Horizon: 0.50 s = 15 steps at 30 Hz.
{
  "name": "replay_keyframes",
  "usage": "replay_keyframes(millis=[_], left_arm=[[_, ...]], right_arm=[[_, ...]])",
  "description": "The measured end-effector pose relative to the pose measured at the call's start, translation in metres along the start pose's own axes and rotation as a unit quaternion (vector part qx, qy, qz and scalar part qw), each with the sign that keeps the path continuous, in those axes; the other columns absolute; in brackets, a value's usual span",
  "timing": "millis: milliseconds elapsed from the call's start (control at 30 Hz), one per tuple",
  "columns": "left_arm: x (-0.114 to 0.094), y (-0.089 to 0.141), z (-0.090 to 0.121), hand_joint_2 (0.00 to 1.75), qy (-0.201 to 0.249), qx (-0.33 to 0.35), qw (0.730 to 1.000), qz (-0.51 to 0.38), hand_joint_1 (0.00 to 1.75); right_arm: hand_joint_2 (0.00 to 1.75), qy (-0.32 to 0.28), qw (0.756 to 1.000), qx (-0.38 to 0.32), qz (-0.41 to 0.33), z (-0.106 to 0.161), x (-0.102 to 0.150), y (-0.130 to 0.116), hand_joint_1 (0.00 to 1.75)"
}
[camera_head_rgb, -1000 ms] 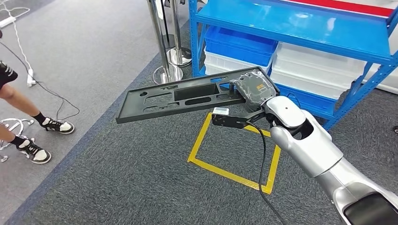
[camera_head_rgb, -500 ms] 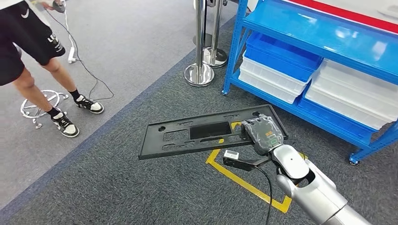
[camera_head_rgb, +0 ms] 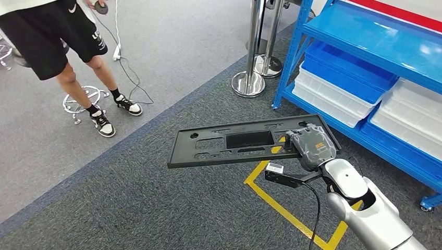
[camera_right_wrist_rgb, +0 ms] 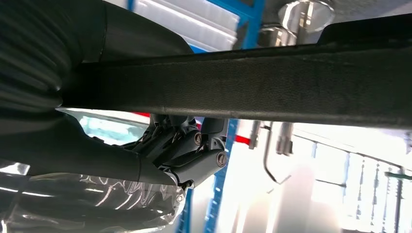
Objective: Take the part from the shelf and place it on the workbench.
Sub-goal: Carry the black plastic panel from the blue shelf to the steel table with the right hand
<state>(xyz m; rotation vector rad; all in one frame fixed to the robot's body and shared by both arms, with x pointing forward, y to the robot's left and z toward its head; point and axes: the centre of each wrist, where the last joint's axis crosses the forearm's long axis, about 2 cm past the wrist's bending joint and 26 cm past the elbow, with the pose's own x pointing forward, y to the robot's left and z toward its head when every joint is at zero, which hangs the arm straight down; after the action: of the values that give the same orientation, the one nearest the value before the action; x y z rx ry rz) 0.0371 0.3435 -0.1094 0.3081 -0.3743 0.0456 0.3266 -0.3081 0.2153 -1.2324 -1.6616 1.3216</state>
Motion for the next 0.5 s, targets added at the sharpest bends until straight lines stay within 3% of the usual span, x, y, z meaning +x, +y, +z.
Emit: replay_keyframes(millis=[500], left_arm=[[0.003, -0.001, -0.001, 1.75, -0.018, -0.027, 0.999, -0.043, 0.0]], right_arm=[[1.75, -0.005, 1.0, 0.003, 0.003, -0.002, -0.01, -0.012, 1.75]])
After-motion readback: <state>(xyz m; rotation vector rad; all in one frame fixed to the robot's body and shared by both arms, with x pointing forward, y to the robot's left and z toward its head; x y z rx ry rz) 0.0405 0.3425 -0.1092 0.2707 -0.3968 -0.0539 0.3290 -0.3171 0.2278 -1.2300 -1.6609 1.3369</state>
